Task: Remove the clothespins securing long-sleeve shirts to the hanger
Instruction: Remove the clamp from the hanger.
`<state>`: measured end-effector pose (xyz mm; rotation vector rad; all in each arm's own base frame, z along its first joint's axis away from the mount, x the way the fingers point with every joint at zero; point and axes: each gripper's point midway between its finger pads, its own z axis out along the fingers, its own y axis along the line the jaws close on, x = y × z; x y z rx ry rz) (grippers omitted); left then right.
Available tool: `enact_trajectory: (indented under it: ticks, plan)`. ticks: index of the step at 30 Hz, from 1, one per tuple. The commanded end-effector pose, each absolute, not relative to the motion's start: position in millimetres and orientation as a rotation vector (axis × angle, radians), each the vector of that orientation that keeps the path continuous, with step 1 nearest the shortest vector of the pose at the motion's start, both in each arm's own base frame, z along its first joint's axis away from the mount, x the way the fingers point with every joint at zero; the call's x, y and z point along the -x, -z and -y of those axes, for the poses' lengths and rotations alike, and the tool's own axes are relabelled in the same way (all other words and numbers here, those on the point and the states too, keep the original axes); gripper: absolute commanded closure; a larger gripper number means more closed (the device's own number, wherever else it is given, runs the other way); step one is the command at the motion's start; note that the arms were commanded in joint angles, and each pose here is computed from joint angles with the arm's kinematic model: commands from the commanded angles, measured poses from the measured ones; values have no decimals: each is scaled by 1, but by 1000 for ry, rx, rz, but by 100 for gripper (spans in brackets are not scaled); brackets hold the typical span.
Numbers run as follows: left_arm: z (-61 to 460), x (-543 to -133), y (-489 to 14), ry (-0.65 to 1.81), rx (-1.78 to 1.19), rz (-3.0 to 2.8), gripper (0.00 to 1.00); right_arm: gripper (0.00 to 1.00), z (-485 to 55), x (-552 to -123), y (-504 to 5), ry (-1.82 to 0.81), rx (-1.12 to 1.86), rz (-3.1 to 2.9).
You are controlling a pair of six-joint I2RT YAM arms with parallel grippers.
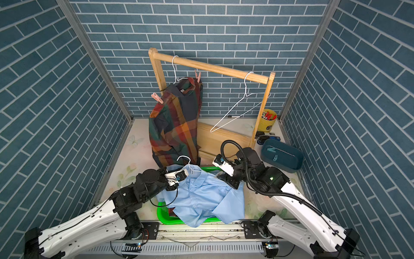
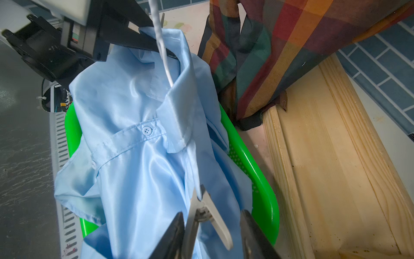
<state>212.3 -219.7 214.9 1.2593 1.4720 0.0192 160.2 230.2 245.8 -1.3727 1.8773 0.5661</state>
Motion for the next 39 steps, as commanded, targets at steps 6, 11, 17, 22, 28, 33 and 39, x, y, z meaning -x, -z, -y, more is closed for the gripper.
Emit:
enact_trajectory:
  ticks: [6, 11, 17, 22, 28, 33, 39]
  plan:
    - [222, -213, -222, 4, -1235, -1465, 100, 60, -230, -153, -255, -568, 1431, -1822]
    - [222, -213, -221, 3, -1235, -1467, 100, 66, -232, -153, -256, -579, 1429, -1819]
    - [222, -213, -221, 4, -1235, -1468, 100, 77, -233, -151, -257, -595, 1432, -1825]
    - [223, -213, -221, 8, -1238, -1468, 100, 84, -234, -151, -257, -605, 1434, -1844]
    - [223, -213, -220, 8, -1238, -1470, 100, 87, -232, -151, -259, -598, 1423, -1850]
    - [223, -213, -219, 10, -1240, -1473, 100, 89, -227, -150, -262, -576, 1413, -1852]
    - [224, -213, -218, 17, -1242, -1475, 100, 91, -224, -149, -267, -577, 1389, -1847]
